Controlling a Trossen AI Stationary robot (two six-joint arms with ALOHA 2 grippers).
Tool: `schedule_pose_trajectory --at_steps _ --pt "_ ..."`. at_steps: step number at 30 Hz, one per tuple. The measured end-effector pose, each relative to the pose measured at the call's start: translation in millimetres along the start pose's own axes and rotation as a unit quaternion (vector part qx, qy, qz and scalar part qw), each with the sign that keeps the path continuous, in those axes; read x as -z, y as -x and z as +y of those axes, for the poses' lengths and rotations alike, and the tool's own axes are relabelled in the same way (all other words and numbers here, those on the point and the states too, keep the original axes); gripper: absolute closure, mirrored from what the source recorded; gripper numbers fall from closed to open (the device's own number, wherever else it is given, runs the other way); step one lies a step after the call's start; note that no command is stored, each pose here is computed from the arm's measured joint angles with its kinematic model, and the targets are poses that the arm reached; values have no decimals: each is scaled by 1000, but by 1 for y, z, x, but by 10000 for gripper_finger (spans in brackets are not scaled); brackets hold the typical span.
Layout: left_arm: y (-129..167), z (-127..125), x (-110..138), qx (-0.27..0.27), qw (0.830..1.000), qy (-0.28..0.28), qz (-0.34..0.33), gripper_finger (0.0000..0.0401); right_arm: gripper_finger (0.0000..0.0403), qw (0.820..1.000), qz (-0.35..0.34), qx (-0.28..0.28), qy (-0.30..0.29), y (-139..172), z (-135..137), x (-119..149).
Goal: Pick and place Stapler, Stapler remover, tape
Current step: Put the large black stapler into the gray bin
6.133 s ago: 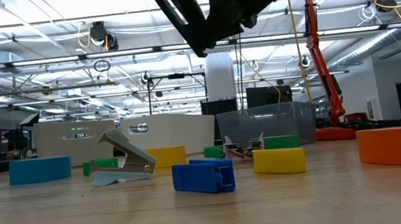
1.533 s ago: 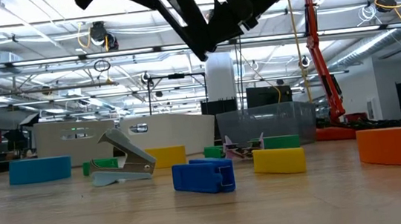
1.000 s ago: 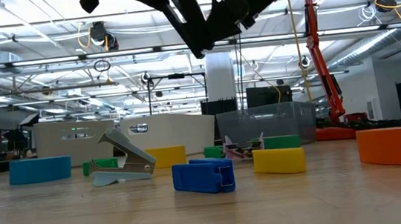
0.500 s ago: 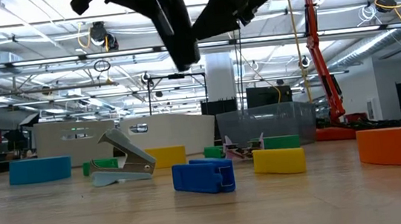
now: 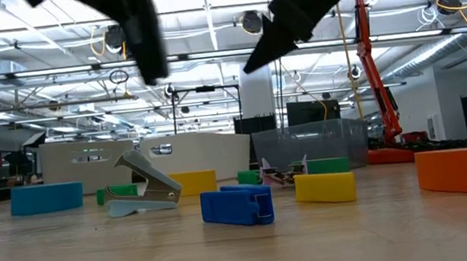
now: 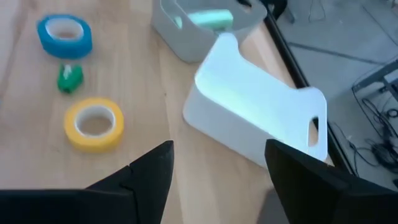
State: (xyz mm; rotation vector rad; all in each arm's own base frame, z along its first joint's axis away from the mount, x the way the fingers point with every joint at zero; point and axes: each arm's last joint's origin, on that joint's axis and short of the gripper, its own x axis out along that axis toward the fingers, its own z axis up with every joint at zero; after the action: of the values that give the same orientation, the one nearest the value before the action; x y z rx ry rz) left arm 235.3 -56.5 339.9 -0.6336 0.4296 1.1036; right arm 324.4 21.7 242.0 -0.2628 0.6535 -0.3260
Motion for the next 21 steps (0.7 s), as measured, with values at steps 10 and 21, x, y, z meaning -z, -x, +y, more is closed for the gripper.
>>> schedule_pose_trajectory --at_steps 10,21 --pt "-21 45 -38 -155 972 83 157 361 161 999 17 10 34 -5 -10 3" --pt "-63 92 -95 -217 942 112 230 361 161 997 61 36 -4 -13 -32 13"
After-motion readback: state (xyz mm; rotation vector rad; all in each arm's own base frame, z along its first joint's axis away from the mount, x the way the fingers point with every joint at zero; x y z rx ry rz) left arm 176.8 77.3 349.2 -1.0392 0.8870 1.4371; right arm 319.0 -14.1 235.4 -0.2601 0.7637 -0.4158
